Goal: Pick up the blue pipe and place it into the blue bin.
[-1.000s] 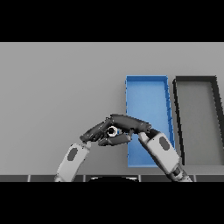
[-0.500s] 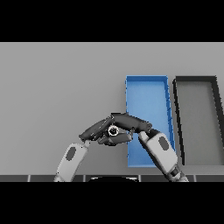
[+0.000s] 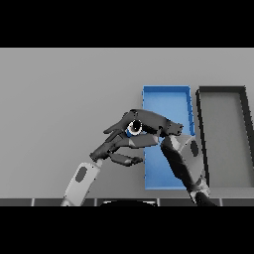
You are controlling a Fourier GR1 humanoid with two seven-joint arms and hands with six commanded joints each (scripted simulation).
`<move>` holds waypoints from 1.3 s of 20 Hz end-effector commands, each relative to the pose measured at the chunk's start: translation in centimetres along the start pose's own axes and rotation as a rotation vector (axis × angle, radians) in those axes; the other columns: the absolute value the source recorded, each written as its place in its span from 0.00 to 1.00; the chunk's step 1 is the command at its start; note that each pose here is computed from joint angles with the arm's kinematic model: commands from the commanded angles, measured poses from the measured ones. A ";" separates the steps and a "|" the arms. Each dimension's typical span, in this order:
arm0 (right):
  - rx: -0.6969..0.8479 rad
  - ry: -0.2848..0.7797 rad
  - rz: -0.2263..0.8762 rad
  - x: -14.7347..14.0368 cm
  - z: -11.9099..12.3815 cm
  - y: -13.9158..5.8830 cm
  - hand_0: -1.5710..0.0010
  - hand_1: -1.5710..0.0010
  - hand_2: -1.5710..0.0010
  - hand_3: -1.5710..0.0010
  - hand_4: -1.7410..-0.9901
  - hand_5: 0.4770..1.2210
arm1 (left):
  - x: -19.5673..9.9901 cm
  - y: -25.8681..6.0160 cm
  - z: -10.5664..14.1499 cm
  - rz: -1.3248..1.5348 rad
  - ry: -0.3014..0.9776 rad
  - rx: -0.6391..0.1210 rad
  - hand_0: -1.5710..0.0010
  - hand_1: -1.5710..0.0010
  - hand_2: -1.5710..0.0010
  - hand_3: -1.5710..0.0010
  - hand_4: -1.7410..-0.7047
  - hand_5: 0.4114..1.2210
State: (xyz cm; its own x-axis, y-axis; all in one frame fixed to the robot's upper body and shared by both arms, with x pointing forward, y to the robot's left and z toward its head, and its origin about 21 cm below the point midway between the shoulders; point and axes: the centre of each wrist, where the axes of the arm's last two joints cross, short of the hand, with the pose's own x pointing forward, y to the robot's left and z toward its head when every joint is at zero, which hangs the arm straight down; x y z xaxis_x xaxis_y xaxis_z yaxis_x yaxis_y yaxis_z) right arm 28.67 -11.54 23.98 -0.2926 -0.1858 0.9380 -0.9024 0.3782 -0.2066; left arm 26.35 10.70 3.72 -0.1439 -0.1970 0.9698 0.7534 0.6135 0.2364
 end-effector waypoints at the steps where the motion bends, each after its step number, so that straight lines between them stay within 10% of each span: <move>1: -0.010 -0.012 -0.020 0.8 -0.3 -0.7 0.00 0.00 0.00 0.00 0.33 1.00 | -0.2 -0.2 0.2 0.000 0.009 -0.007 1.00 1.00 1.00 1.00 0.75 0.08; 7: -0.225 -0.114 0.039 5.6 -1.0 -6.0 0.00 0.00 0.00 0.00 0.32 1.00 | 0.2 -0.1 0.8 -0.020 -0.032 -0.002 1.00 1.00 1.00 1.00 0.77 0.07; 15: -0.529 0.113 0.093 2.5 3.8 -11.4 0.00 0.00 0.00 0.00 0.32 1.00 | 0.6 0.5 1.0 -0.016 -0.003 0.026 1.00 1.00 1.00 1.00 0.77 0.07; 26: -0.789 0.549 0.009 -5.9 10.6 -10.6 0.00 0.00 0.00 0.00 0.32 1.00 | 0.2 0.5 1.1 -0.040 -0.029 0.045 1.00 1.00 1.00 1.00 0.78 0.07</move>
State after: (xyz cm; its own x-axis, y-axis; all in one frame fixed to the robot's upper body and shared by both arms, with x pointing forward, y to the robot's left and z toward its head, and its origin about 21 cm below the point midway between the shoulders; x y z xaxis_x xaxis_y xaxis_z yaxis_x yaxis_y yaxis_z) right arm 36.64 -24.07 17.66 0.0716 0.1979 0.9776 -0.3703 0.9154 -0.1581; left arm 25.97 11.84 4.10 -0.1923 -0.2007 0.9606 0.7170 0.6396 0.2772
